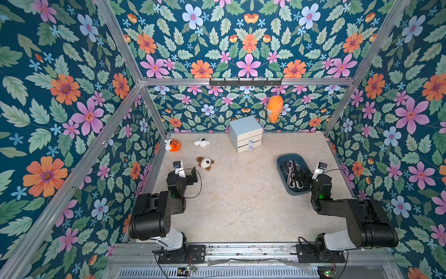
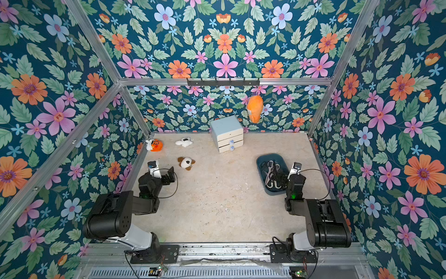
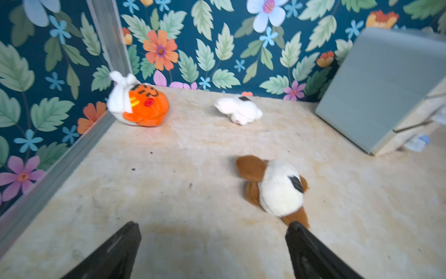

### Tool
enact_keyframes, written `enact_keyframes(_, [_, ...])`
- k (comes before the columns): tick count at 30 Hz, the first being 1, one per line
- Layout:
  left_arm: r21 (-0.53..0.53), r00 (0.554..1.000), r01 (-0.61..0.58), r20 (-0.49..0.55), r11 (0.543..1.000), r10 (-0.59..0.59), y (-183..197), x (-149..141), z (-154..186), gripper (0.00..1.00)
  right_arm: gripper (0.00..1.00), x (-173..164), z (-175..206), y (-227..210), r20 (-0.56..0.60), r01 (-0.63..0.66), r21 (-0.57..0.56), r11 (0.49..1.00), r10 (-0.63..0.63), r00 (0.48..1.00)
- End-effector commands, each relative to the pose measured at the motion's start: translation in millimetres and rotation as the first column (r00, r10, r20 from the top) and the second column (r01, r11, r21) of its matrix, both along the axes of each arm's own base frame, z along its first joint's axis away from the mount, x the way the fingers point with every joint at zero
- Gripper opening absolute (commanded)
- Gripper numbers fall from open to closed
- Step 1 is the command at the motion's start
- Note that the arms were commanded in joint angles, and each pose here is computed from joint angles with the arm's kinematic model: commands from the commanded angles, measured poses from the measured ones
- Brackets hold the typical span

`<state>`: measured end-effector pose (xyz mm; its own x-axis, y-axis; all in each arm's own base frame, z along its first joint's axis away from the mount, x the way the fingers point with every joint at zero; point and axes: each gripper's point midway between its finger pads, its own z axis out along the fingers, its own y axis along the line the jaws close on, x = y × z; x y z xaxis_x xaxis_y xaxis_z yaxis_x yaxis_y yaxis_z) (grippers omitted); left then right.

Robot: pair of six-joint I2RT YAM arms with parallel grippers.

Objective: Put the scissors into the storage box
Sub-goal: Reset both arms

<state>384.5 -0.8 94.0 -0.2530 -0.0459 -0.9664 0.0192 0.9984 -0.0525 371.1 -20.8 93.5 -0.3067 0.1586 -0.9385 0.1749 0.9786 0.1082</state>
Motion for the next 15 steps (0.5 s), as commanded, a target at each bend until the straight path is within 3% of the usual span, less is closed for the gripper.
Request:
enact_keyframes(1, [0.073, 0.989, -0.138, 0.06, 0.988, 0.134, 18.1, 0.0, 13.9, 0.99, 0.99, 2.7, 7.6, -0.3, 0.032, 0.002, -0.002, 1.0, -0.002, 0.999])
enact_keyframes(2, [0.059, 0.981, -0.173, 0.101, 0.983, 0.167, 23.5, -1.1, 19.9, 0.99, 0.99, 3.1, 8.3, -0.3, 0.034, 0.002, -0.003, 1.0, -0.002, 0.999])
enact_keyframes(15, [0.066, 0.981, -0.19, 0.06, 0.98, 0.186, 26.3, 3.5, 14.7, 0.99, 0.99, 4.3, 7.0, 6.5, 0.025, -0.05, 0.01, 0.999, 0.05, 0.998])
